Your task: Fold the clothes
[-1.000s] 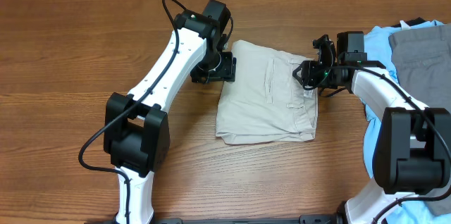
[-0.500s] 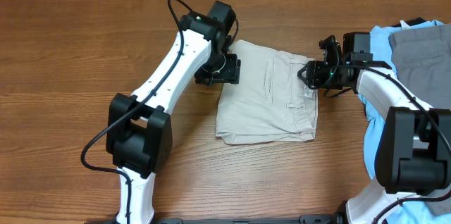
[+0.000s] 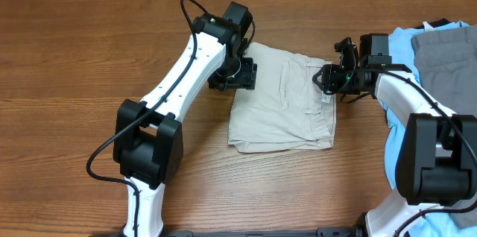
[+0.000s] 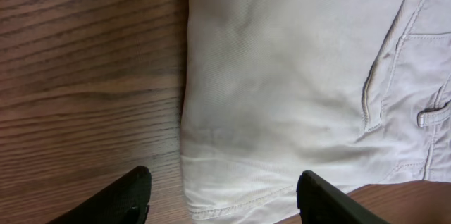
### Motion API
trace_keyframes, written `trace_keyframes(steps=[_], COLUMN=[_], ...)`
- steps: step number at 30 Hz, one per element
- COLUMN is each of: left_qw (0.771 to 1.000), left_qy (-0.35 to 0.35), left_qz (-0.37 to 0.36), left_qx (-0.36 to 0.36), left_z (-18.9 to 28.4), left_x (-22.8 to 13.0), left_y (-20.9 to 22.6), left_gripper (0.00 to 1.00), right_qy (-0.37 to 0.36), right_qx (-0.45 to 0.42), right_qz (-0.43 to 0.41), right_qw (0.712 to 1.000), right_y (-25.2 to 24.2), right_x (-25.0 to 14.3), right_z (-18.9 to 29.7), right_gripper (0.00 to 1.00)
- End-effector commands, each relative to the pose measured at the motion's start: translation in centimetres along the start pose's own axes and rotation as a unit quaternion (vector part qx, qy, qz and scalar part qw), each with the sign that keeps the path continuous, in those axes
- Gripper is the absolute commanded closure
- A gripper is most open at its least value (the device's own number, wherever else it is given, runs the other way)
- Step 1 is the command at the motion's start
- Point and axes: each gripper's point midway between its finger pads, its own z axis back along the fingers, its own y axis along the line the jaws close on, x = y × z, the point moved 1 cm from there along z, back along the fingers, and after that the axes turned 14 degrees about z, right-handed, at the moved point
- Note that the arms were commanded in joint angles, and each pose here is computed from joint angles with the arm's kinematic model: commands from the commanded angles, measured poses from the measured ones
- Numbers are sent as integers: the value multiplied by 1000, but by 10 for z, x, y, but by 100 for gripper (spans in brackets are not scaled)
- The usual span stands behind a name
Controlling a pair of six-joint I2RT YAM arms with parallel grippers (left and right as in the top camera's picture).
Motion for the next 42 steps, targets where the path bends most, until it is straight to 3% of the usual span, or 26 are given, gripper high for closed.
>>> trace_keyframes(steps=[1, 12, 26, 33, 42], left_qw=[999, 999, 999, 999, 999], left_qy=[-25, -30, -28, -28, -26], left_qz=[-19, -18, -18, -18, -18], left_qx=[-17, -10, -9, -9, -9], left_z=[22, 21, 21, 21, 21], left_x=[3, 5, 4, 4, 3], left_y=[-8, -6, -6, -6, -6], left_gripper=[31, 31, 31, 31, 31], right_qy=[-19, -32, -26, -9, 7], right_qx=[0, -3, -26, 20, 41], right_qz=[6, 13, 13, 2, -9], right_qw=[1000, 999, 999, 1000, 999], right_y=[1, 4, -6, 0, 6], right_x=[24, 44, 37, 26, 18], right_z=[11, 24, 15, -5, -8], right_gripper=[54, 53, 53, 53, 64])
